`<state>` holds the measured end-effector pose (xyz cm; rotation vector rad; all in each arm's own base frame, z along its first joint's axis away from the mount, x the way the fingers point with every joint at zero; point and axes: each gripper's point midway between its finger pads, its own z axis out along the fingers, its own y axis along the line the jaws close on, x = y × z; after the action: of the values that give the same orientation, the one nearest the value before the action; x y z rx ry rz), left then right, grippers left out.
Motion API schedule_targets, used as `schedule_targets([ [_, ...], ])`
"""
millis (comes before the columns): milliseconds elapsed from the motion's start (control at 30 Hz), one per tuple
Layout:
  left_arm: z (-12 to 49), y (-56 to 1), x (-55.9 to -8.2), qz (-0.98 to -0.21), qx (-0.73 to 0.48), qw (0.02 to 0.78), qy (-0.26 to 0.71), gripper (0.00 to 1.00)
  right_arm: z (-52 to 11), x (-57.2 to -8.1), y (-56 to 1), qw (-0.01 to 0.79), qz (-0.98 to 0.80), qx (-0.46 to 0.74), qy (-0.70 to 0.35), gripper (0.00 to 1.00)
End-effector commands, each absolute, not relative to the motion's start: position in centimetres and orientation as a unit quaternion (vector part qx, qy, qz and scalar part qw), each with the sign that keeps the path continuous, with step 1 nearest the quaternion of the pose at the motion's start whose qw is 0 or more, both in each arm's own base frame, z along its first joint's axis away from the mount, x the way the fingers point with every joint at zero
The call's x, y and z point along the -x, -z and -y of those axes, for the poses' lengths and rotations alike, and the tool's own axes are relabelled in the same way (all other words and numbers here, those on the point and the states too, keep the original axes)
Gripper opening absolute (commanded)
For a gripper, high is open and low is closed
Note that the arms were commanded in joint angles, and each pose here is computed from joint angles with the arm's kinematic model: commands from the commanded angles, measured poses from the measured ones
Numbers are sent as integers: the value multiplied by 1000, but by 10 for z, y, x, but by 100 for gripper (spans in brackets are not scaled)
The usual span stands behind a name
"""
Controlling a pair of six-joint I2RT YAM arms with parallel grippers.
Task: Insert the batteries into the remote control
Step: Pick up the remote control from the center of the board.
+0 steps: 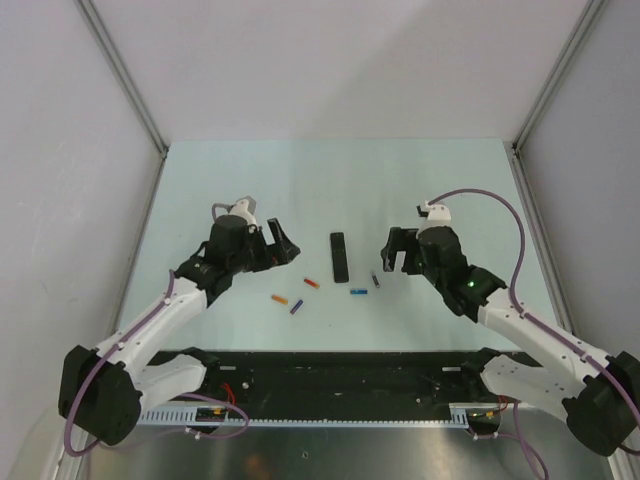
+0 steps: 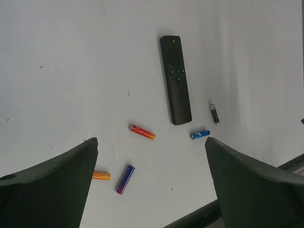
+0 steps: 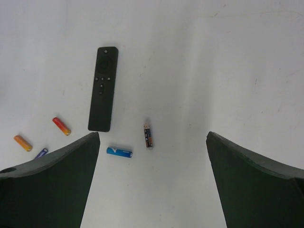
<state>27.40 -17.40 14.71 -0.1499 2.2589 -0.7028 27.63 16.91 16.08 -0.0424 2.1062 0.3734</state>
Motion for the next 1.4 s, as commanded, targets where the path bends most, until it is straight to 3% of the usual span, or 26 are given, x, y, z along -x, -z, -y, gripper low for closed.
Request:
schedule_targets([
  [0, 175, -164, -288, -865, 100, 401, 285, 98, -172, -269, -187, 503, -843, -1, -190, 100],
  [167, 217, -174, -301, -866, 73, 436, 234, 87, -160, -263, -202, 524, -831, -16, -186, 100],
  [467, 283, -120, -329, -915, 54, 374, 143, 88, -159, -246, -207, 507, -835, -31, -211, 100],
  [800, 305, -65, -334, -944, 30, 321, 72, 89, -164, -237, -211, 499, -833, -27, -236, 100],
  [1367, 311, -26, -335, -957, 19, 287, 29, 79, -158, -232, -211, 501, -835, -24, -226, 100],
])
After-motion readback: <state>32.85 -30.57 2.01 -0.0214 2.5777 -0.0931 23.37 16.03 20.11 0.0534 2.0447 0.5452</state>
